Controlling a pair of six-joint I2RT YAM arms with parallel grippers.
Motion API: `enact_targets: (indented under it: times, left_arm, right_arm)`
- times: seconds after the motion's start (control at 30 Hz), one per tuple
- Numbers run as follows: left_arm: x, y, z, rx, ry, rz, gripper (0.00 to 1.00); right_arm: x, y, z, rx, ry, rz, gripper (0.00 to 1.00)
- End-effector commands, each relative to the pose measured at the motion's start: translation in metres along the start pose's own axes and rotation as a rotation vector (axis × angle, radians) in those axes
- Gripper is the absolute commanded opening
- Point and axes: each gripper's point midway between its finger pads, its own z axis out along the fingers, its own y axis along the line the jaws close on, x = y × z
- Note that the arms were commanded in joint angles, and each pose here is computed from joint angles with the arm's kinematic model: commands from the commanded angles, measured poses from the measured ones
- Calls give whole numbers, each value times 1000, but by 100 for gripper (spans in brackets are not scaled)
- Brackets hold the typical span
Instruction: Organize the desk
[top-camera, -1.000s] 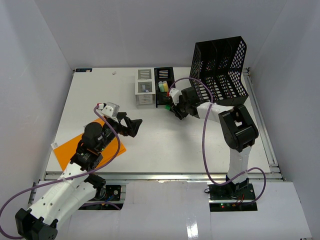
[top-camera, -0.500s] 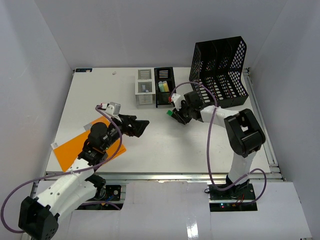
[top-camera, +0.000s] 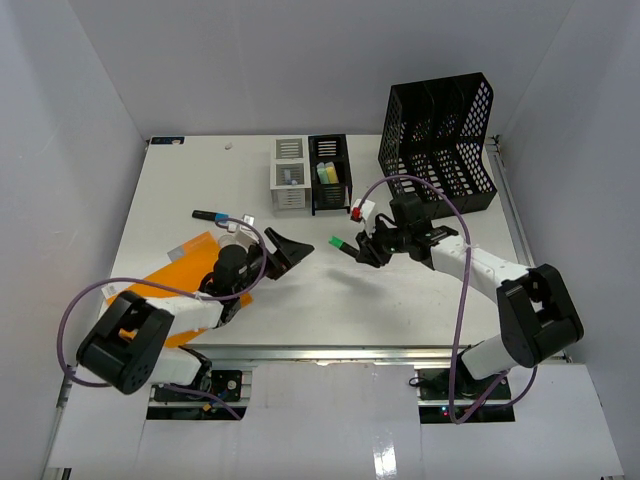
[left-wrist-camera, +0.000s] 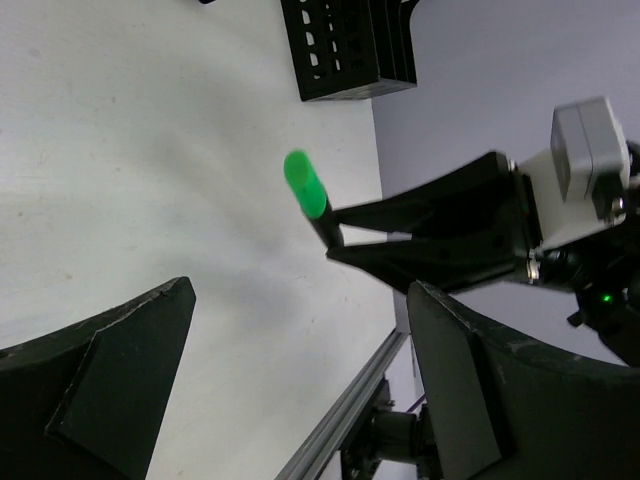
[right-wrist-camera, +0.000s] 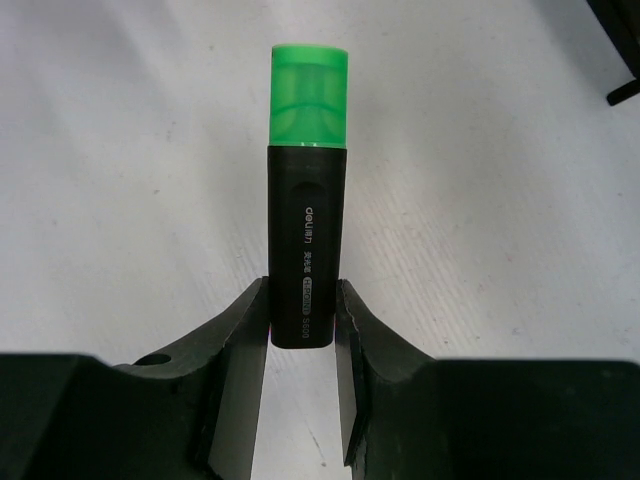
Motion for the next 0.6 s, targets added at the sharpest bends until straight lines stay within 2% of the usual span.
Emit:
enact_targets:
  times: [0.0,0.13,0.33,0.43,0.5,0.57]
  left_arm:
    - [-11,-43,21,143,-19,-74,98]
    - [-1,-42,36,147,19,-92,97]
    - [17,-38,49,152,74,-101,86]
    - [24,-42,53,167,98,-100,76]
    - [28,-46,55,181,118,-96,62]
    - [34,-46,57,182,138,-91,52]
  right_arm:
    - [-17,25,-6,-97,-78,-20,8]
    - [-24,38,-9,-149,-109,-22,8]
    - [-30,51,-15,-188,-147,-37,8]
    - [-31,54,-16,-196,-153,-35,8]
    - [-32,54,-18,-193,-160,-37,8]
    - [-34,55,-19,-193,-167,-41,8]
